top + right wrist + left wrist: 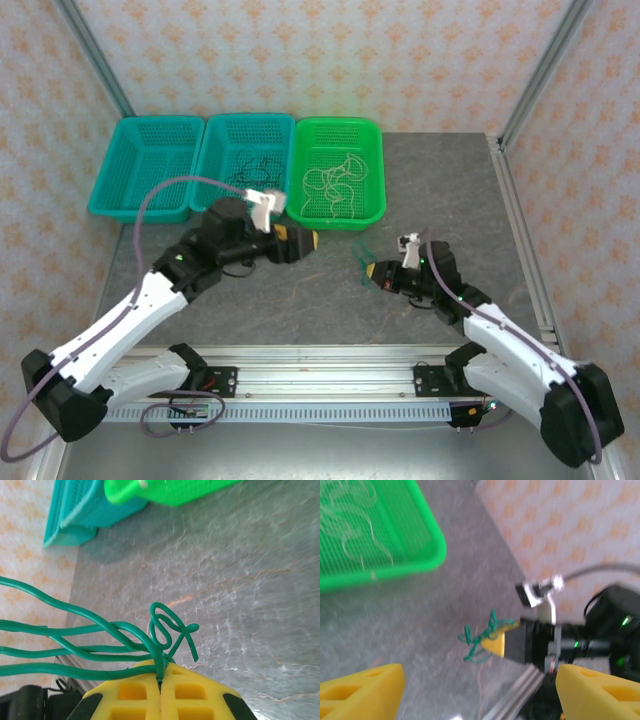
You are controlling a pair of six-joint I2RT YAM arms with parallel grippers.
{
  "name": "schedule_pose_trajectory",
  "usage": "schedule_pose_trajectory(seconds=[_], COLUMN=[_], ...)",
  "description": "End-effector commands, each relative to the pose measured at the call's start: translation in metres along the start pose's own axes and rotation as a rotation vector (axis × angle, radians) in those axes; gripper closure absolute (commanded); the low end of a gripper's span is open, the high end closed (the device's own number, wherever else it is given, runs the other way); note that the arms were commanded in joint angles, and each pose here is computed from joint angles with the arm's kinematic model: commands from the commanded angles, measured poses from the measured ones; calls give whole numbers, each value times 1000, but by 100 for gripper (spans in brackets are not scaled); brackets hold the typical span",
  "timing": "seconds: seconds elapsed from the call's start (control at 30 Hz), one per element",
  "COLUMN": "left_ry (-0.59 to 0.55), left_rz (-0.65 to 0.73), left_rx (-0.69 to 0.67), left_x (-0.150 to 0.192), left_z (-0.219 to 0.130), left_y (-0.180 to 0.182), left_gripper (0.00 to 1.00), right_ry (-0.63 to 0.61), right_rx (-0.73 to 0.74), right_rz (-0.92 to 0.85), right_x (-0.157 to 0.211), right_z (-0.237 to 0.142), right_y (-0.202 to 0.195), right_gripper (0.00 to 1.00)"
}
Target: Untangle the cables
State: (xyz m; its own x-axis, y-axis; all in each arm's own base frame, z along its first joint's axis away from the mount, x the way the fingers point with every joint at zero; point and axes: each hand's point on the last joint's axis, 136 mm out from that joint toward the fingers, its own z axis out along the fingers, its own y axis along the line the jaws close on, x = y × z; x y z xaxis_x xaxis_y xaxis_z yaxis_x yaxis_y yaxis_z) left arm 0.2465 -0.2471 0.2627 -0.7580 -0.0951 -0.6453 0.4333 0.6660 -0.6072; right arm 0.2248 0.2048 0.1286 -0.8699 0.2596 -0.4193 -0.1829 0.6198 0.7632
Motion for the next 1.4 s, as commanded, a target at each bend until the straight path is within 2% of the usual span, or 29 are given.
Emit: schedule_pose_trajectory(seconds=[0.0,0.1,0.2,0.27,0.4,0.47,0.5,0.63,0.7,0.8,0.87,0.93,1.03,1.17,1.37], left_ry=[15,59,11,3,-9,-10,-10,-43,-59,-77,-93,-102,-95,-72,-56], left_rz=[1,-96,-150,-167,-193,-205,-208,-223,-246,-294,-326,-354,-368,-345,-341], left_rx=[-39,-114,-110,-195,-267,-282,-299,-431,-537,-608,-638,-652,-652,-693,-785], left_x=[17,36,34,37,42,44,46,46,48,55,62,69,80,88,96], left_z=[25,52,69,75,83,84,84,66,48,24,7,-7,-18,-29,-46], left_y=[6,28,36,55,74,79,82,105,125,150,164,175,183,191,206], left_gripper=[21,22,22,27,75,95,100,100,100,100,100,100,100,100,100], right_ry=[45,109,148,150,156,150,146,97,24,-85,-159,-207,-258,-325,-435], right_rx=[-69,-78,-86,-94,-93,-99,-99,-29,112,311,440,497,530,686,885], right_rz=[-54,-84,-115,-126,-112,-110,-109,-111,-86,-53,-2,64,119,151,295], right_x=[0,10,17,18,20,19,18,14,7,-1,-6,-10,-14,-27,-41], right_z=[17,32,41,44,49,48,47,44,37,17,-2,-17,-33,-62,-118], right_y=[24,33,41,46,46,48,48,34,6,-38,-69,-89,-104,-126,-159], right_gripper=[100,100,100,100,100,100,100,100,100,100,100,100,100,100,100])
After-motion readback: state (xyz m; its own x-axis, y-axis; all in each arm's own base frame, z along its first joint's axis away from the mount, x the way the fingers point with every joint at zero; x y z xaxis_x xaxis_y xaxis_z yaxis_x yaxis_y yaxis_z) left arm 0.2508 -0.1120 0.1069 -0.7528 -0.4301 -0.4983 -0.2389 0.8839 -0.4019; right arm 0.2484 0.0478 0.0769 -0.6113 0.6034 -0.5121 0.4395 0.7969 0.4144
